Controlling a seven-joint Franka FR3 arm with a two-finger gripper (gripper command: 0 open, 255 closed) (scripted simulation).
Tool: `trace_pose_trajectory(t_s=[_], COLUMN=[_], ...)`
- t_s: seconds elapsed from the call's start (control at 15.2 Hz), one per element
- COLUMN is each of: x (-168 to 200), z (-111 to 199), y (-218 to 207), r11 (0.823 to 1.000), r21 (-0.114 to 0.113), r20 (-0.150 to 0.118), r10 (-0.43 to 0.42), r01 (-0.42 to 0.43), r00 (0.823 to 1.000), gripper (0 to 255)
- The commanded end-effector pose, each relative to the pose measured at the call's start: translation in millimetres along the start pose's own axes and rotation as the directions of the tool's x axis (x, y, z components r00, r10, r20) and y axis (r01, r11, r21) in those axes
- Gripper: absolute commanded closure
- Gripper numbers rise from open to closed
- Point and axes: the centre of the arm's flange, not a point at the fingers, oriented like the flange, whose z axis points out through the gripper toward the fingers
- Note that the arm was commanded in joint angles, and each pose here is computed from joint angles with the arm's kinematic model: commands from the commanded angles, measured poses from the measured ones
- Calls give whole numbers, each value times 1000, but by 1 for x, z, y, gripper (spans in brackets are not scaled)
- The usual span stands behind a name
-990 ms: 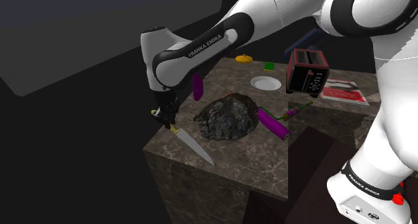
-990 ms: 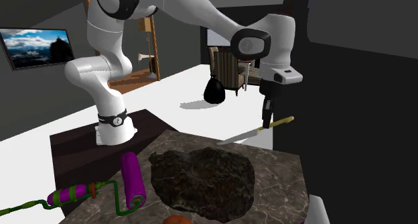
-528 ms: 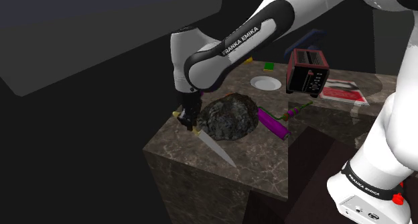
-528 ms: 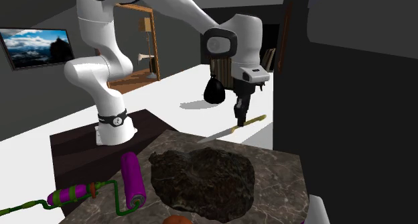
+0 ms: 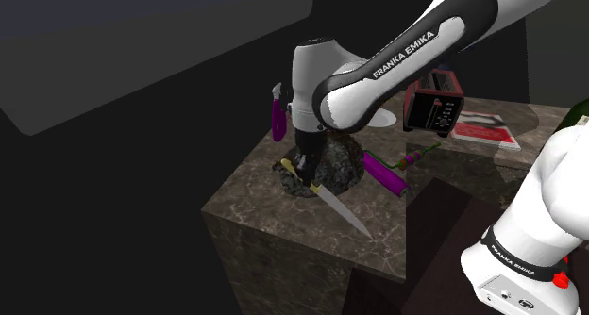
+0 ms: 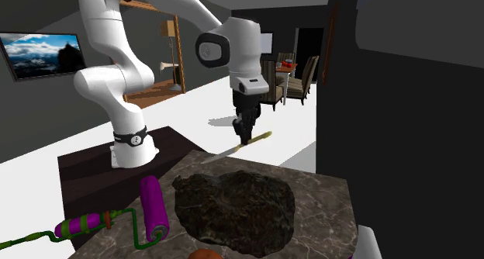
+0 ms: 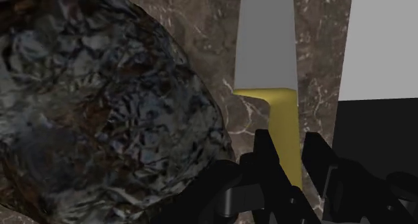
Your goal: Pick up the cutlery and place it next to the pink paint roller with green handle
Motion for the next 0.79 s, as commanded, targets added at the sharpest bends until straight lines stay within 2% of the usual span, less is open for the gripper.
trace_pose_trajectory(t_s=[0.0,0.73], x=[-24,-161], z=[-1,-4], y=[9,56], r11=[1000,1000], r21=[0,0], r20=[-1,-1], r10=[0,0], r01=[0,0], r00=[1000,1000], gripper=[255,255])
